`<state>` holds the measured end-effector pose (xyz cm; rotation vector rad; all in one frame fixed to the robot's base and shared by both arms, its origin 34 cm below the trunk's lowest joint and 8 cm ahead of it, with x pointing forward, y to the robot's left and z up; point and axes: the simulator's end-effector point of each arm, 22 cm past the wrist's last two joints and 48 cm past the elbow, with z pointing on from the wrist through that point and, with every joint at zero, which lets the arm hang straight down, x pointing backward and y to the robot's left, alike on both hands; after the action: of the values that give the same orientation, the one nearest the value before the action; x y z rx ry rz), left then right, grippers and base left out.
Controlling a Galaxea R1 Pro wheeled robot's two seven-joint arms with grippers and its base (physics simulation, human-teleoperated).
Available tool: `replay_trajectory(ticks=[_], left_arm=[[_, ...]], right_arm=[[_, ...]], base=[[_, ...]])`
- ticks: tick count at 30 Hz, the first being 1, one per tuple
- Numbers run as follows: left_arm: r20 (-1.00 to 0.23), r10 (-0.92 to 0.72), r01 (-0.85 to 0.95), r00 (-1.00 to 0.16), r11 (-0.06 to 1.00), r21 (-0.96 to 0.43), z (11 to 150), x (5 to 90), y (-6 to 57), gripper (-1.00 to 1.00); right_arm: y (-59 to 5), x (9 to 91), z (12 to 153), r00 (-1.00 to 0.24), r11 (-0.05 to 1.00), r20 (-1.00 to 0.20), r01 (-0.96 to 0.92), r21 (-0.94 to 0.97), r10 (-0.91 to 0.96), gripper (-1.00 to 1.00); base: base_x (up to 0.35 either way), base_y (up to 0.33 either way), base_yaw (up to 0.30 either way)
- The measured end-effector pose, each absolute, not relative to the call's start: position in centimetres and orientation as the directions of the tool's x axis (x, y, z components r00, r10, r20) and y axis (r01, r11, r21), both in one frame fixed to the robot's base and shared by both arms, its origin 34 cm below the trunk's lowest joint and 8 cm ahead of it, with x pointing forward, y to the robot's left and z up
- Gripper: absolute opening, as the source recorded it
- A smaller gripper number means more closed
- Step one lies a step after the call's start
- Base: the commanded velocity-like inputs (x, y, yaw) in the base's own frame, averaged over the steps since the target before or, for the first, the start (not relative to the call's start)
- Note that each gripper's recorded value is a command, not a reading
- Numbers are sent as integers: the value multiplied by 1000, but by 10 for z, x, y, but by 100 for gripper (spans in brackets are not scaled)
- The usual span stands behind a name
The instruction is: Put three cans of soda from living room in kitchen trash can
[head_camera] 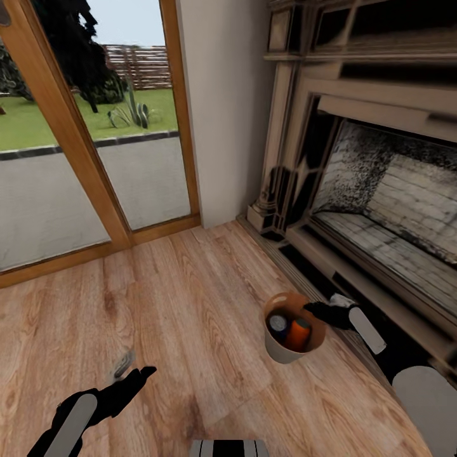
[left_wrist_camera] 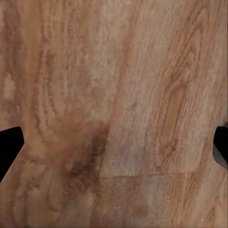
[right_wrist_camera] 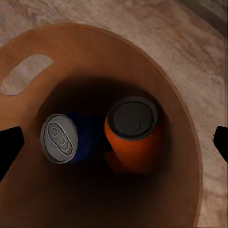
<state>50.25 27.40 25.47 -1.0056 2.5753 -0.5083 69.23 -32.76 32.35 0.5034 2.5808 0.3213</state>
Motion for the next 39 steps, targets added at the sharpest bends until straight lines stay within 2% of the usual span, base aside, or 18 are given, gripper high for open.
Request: replay_trajectory(ticks=[4,9,13,15,17,21,25,31,34,39], left_arm=[[-173,-676,-555,-716,703,-444,258,502,263,100],[-211,-635,-489,-743,730,-478,280,512,242,100],[-259,-611,-440,-748,748,-497,296,520,228,100],[-290,-611,-431,-736,754,-496,300,524,228,100],[-307,-613,-426,-728,756,-497,304,527,228,100],[-291,-619,-447,-730,753,-482,295,518,229,100],[-261,-628,-479,-733,749,-458,281,503,233,100],[-251,-626,-490,-738,754,-438,275,493,236,100],[-254,-627,-492,-737,755,-434,275,492,241,100],[-218,-635,-528,-741,751,-396,258,471,252,100]], right_arm=[[-328,697,373,-767,925,-535,198,325,353,100],[-330,698,426,-691,921,-627,155,357,360,100],[-312,680,461,-690,935,-660,69,349,297,100],[-314,658,460,-728,947,-640,43,318,248,100],[-349,616,437,-784,977,-598,48,209,166,100],[-400,558,410,-848,996,-523,51,72,81,100],[-433,479,376,-916,999,-399,44,-14,34,100],[-434,415,339,-956,998,-288,61,-19,53,100],[-413,393,309,-964,996,-248,92,13,92,100],[-408,381,281,-964,996,-264,48,-77,26,100]], base=[[0,0,0],[0,0,0],[0,0,0],[0,0,0],[0,0,0],[0,0,0],[0,0,0],[0,0,0],[0,0,0],[0,0,0]])
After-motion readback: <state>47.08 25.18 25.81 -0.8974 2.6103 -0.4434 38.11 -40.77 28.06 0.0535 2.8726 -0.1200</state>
